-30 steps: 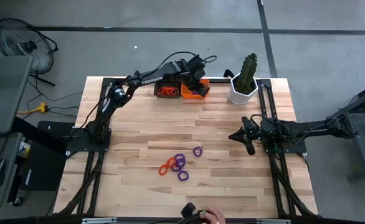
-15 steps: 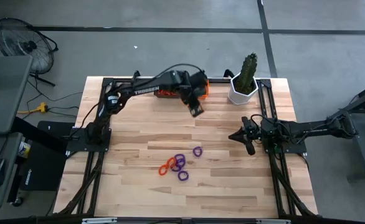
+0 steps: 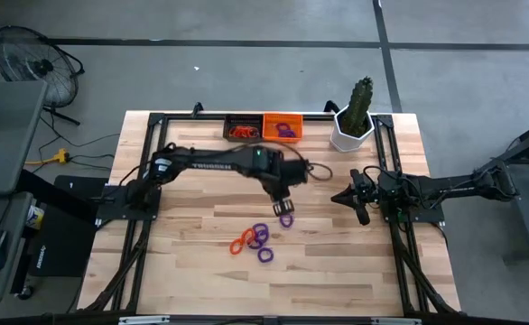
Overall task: Sort spring keychains into baskets
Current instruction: Put the violet spring keychain into the orange basket
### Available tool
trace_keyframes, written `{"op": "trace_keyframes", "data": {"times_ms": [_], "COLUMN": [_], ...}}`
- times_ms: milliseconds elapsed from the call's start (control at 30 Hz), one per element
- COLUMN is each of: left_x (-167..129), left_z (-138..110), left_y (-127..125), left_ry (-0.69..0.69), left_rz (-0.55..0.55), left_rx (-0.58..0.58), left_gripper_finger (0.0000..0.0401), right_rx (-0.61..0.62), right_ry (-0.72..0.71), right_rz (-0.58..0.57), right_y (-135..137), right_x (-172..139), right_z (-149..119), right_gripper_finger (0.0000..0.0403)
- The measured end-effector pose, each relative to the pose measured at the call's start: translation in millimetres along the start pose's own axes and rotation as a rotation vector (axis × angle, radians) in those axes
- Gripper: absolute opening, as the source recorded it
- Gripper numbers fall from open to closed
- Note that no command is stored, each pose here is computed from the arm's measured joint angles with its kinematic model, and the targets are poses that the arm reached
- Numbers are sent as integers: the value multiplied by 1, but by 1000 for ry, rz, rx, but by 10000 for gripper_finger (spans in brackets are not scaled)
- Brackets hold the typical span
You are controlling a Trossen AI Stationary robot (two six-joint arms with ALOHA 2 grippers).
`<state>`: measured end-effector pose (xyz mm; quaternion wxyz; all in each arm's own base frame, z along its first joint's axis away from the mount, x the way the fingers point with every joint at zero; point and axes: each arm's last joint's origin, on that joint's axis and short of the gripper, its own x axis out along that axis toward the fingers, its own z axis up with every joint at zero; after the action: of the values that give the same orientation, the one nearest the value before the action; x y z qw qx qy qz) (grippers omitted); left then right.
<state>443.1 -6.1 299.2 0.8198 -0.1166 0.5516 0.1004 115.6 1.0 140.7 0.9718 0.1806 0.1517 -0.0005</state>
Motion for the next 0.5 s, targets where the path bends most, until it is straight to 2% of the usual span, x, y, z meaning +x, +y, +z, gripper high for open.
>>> {"op": "trace_keyframes", "data": {"times_ms": [100,233,400,500], "left_x": [14,32,55,60], "left_z": [-4,-13,-18,-18], "left_y": [-15,-30,-41,-41], "left_ry": [13,77,133,144], "left_rz": [31,48,39,28], "left_rx": [-62,-40,-18,-43], "left_gripper_finger": [49,68,123,163], "right_rx": [0,0,0,0], "right_ry": [0,0,-1,0], "right_rz": [0,0,1,1], "right_y": [0,0,0,0], "right_x": [0,0,0,0], "right_z": [0,0,0,0], "right_gripper_finger": [12,12,12,12]}}
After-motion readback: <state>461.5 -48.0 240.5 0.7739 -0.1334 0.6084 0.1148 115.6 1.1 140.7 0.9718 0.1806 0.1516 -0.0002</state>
